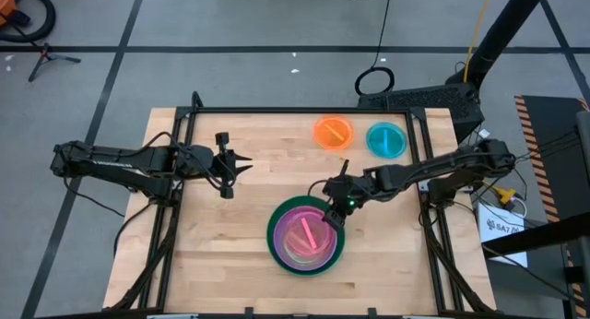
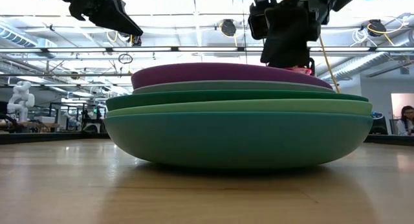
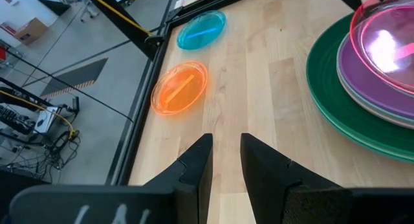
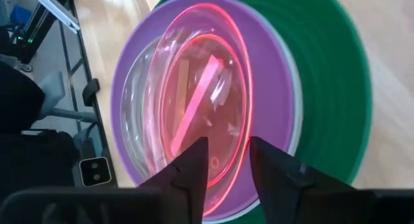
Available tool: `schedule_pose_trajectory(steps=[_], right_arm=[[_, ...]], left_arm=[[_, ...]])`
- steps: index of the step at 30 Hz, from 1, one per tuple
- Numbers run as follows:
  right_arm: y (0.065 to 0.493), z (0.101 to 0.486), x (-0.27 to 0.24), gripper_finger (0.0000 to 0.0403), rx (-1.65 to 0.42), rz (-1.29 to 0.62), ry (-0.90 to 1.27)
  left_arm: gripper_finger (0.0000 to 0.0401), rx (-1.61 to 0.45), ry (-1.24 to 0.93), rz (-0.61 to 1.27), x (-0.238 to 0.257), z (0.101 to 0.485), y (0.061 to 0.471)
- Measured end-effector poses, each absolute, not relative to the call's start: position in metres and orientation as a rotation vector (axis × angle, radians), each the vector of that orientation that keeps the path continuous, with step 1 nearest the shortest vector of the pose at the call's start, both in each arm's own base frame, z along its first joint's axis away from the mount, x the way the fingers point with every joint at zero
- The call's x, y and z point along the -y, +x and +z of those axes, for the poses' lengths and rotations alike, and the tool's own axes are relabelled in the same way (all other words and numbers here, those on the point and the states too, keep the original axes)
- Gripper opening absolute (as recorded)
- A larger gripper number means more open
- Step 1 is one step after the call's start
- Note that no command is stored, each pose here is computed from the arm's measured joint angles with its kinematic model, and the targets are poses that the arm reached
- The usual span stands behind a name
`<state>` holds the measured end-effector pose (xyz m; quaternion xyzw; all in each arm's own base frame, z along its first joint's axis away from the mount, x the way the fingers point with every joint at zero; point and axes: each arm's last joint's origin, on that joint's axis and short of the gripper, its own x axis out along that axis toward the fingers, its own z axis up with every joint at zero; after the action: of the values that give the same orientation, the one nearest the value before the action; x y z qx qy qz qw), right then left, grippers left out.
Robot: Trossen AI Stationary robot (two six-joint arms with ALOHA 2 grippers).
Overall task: Stack plastic plates
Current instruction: Stack the transparent pink plate on top of the transparent green plate
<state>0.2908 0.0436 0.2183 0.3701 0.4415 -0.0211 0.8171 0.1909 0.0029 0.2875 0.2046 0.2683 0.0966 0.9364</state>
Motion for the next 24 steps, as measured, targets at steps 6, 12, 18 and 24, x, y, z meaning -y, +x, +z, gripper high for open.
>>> schedule_pose_trajectory(steps=[6,12,18,24], right_arm=[[0.29,0.218,-0.05,0.0119,-0.954,-0.054,0.828],[0.289,0.219,-0.058,0.0119,-0.958,-0.08,0.924],[0.285,0.216,-0.06,0.0119,-1.003,-0.153,1.017],[0.286,0.216,-0.053,0.0119,-0.998,-0.22,1.105]], left_arm=[[0.0088,-0.549,0.418,0.198,-0.003,0.287,0.191],[0.0088,-0.547,0.514,0.196,-0.004,0.289,0.192],[0.0088,-0.541,0.671,0.324,-0.022,0.296,0.193],[0.0088,-0.594,0.636,0.399,-0.056,0.295,0.186]])
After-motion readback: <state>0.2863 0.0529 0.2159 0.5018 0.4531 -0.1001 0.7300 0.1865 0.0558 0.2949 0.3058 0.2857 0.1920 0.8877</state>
